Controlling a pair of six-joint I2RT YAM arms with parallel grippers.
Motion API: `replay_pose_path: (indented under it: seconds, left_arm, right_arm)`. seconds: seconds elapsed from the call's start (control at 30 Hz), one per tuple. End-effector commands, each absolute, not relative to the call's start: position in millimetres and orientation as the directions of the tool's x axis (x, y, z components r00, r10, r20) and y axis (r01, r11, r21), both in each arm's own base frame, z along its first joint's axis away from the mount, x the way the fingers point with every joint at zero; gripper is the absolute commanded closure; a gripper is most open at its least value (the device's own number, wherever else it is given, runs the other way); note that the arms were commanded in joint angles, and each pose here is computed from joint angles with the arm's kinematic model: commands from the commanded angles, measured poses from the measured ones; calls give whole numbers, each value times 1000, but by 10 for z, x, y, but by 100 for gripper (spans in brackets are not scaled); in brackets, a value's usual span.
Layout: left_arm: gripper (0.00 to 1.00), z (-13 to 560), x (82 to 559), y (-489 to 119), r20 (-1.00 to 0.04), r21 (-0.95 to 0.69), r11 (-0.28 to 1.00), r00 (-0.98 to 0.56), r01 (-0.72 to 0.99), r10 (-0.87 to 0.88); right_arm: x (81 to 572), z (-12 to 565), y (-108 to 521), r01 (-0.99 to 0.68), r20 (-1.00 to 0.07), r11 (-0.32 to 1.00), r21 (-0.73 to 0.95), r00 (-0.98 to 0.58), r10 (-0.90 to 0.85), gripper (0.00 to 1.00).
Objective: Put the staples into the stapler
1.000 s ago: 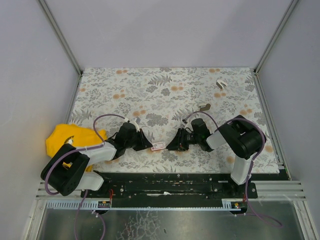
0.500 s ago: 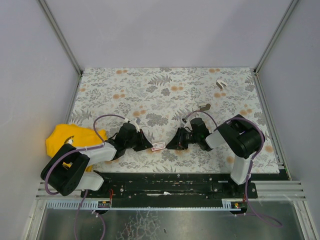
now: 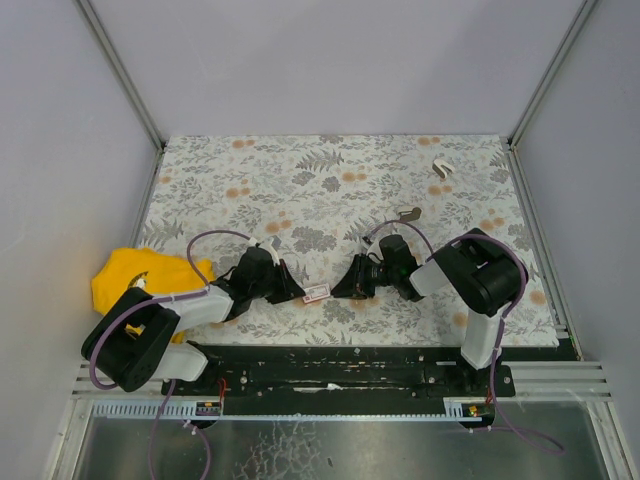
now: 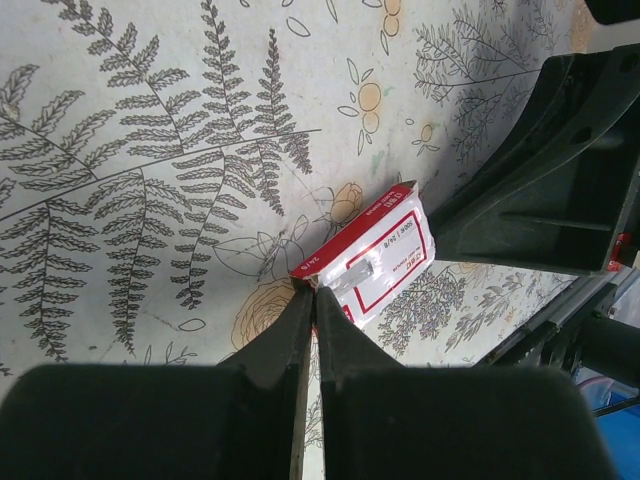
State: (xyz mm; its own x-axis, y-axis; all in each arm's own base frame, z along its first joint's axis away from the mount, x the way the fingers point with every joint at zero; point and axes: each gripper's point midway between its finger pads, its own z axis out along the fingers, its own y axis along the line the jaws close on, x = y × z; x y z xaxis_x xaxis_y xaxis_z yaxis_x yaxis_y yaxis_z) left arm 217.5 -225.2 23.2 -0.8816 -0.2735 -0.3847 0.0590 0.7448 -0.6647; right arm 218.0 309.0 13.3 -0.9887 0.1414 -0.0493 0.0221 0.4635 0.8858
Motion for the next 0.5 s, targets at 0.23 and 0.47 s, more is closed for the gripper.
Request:
replay_pose_path:
  seconds: [0.23,0.47]
  left_arm:
    - [100,215,2234,-2247,-398,-660,751,-863,34,-311]
    - [100,196,2241,-2244,-395,-660,750,-862,25,-318]
  right_arm:
    - [2274,228,3179,-13,-90,440,898,-984,155,65]
    - [2289,272,3166,-9,-96,437,899,-980,177,61]
